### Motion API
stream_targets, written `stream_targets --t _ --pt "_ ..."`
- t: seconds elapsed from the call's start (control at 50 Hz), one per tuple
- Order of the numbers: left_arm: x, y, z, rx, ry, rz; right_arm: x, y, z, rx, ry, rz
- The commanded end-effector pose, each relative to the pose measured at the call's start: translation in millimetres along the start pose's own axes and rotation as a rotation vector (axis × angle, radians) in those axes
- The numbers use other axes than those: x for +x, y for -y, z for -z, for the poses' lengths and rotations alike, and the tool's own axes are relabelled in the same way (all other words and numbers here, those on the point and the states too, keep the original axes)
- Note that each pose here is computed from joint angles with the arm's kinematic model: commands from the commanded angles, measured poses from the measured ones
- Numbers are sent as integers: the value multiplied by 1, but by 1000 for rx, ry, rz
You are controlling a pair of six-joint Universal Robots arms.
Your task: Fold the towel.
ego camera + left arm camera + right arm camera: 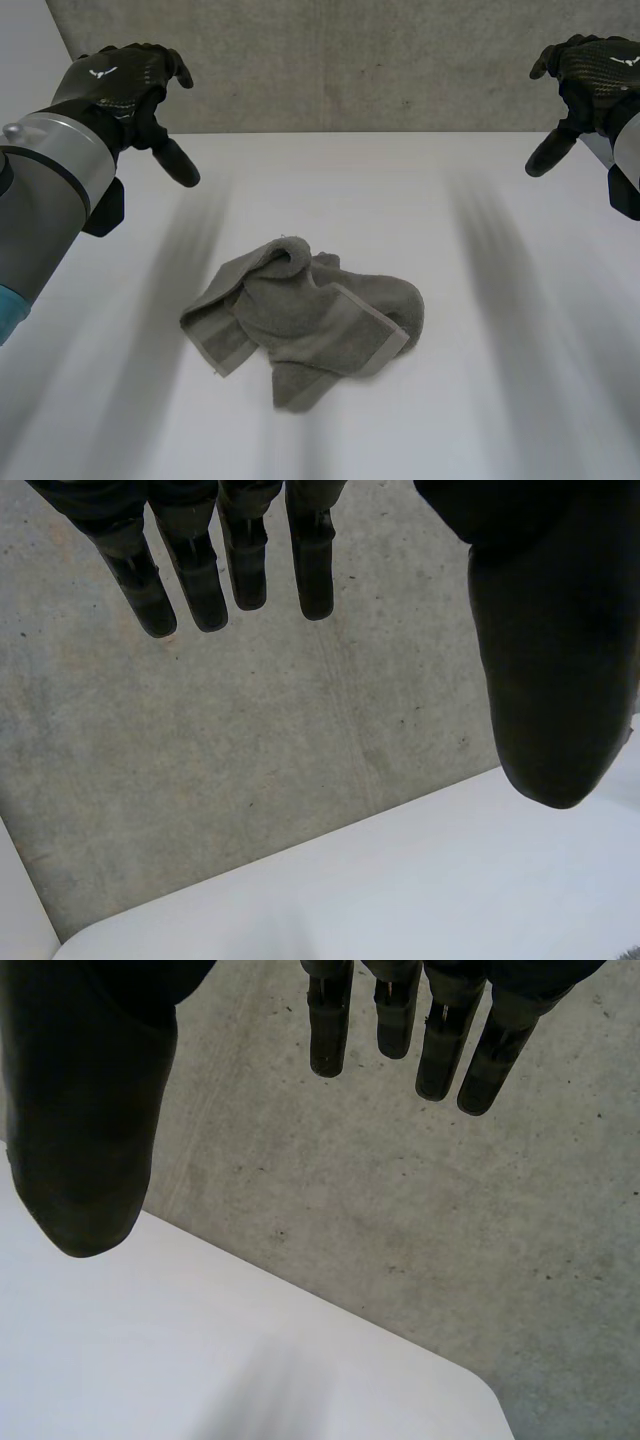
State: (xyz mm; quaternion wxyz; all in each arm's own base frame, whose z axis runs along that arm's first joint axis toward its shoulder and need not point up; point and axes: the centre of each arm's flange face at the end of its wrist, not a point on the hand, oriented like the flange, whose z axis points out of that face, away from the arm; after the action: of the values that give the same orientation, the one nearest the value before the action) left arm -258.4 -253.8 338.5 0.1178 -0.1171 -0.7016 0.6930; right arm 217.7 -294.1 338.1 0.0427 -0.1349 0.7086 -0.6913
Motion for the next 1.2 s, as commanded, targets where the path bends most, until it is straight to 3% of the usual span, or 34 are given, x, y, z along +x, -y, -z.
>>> stream_targets --t 0.02,0.42,0.54,0.62,0.78,1.0,1.2 --pt "-1 1 0 4 1 2 0 0 0 3 1 -3" --pt "1 -8 -1 -22 -16 -18 -5 -1 0 -1 36 -21" --pt "3 -60 -5 -183 -21 -36 -28 -32 2 -159 197 -64" --pt "4 -110 -2 -321 -26 -53 -46 -60 7 -312 319 -191" --pt "0 -171 2 -421 -17 -61 -97 -117 27 -530 490 -320" --pt "0 -199 -12 -388 -10 -61 -138 -168 40 -658 559 -381" --pt "2 -203 -26 -319 -14 -51 -144 -160 29 -561 567 -388"
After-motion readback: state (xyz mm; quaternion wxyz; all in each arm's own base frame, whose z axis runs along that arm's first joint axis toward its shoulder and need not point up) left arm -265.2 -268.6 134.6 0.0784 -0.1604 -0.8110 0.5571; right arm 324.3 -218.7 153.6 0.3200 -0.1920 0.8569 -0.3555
